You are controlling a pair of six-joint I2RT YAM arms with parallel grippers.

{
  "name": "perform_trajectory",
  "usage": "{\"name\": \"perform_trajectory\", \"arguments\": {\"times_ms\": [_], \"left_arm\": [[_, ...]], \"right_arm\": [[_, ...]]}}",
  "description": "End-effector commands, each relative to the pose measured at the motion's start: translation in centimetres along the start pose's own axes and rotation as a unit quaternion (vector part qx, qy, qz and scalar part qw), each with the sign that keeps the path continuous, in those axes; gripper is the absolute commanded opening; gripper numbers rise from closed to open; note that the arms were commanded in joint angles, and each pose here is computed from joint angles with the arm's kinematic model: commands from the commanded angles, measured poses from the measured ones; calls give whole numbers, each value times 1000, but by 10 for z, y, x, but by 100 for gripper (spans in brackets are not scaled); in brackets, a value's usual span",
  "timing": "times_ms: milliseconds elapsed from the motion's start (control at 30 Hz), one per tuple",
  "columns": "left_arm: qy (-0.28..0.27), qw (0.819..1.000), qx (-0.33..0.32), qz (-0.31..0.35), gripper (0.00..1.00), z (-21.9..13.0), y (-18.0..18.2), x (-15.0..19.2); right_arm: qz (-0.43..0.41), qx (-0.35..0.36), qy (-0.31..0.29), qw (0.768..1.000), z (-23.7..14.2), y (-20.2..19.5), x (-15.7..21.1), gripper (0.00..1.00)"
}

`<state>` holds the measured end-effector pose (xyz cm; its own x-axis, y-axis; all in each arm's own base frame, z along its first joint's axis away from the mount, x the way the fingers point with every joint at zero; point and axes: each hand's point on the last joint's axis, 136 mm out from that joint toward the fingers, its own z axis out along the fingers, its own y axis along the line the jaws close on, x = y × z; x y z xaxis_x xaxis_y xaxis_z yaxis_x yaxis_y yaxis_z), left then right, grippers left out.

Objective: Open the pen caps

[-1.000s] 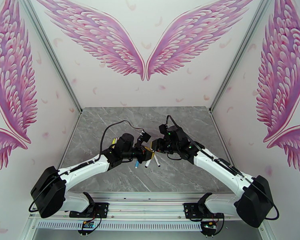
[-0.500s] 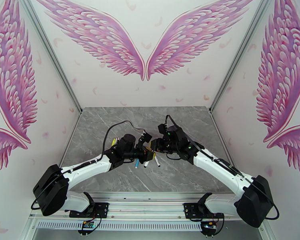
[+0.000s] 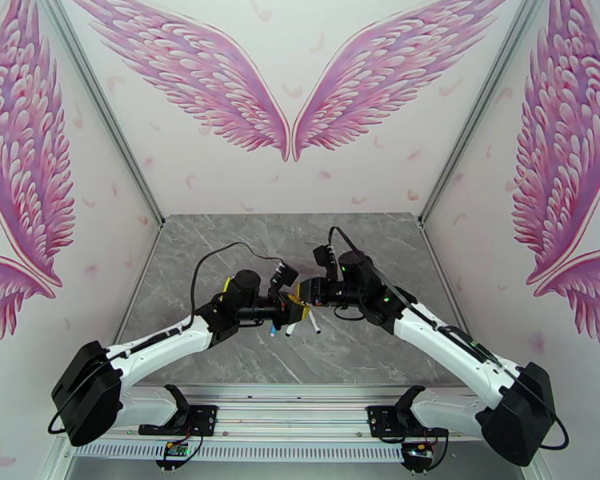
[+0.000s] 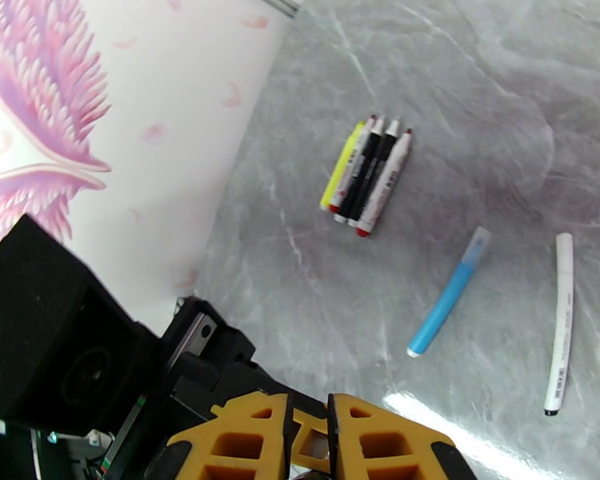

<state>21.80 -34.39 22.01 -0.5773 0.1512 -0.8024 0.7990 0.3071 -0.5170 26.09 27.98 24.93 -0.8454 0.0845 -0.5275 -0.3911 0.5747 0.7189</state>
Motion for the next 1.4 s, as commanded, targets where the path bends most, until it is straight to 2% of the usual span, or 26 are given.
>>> {"name": "perform_trajectory", "arguments": {"times_ms": [0, 67, 233, 433, 667, 800, 933, 1033, 1233, 1367], "left_arm": [[44, 999, 20, -2, 0, -8, -8, 21], [45, 999, 6, 0, 1, -8, -5, 22], [50, 996, -65, 22, 1, -1, 8, 26], [62, 987, -136, 54, 0, 8, 13, 32], [78, 987, -126, 67, 0, 21, 0, 42], [80, 993, -74, 46, 0, 24, -14, 44], [60, 996, -55, 32, 0, 16, -16, 34], [39, 997, -63, 12, 0, 6, -8, 24], [-9, 995, -86, -38, 0, -17, 15, 8], [-20, 993, -104, -53, 0, -29, 23, 4]], "right_arm": [[-38, -30, -64, 997, -21, 18, -31, 11], [-33, -25, -70, 997, -23, 19, -34, 11], [22, 77, -100, 992, -31, -14, -44, 11], [48, 161, -135, 976, -45, -43, -51, 10], [60, 179, -148, 971, -52, -51, -53, 9], [45, 147, -156, 976, -52, -45, -55, 9], [20, 122, -138, 983, -50, -40, -51, 11], [-4, 115, -104, 988, -48, -41, -42, 12], [-25, 219, -41, 975, -61, -89, -19, 13], [-11, 259, -14, 966, -68, -120, -12, 16]]}}
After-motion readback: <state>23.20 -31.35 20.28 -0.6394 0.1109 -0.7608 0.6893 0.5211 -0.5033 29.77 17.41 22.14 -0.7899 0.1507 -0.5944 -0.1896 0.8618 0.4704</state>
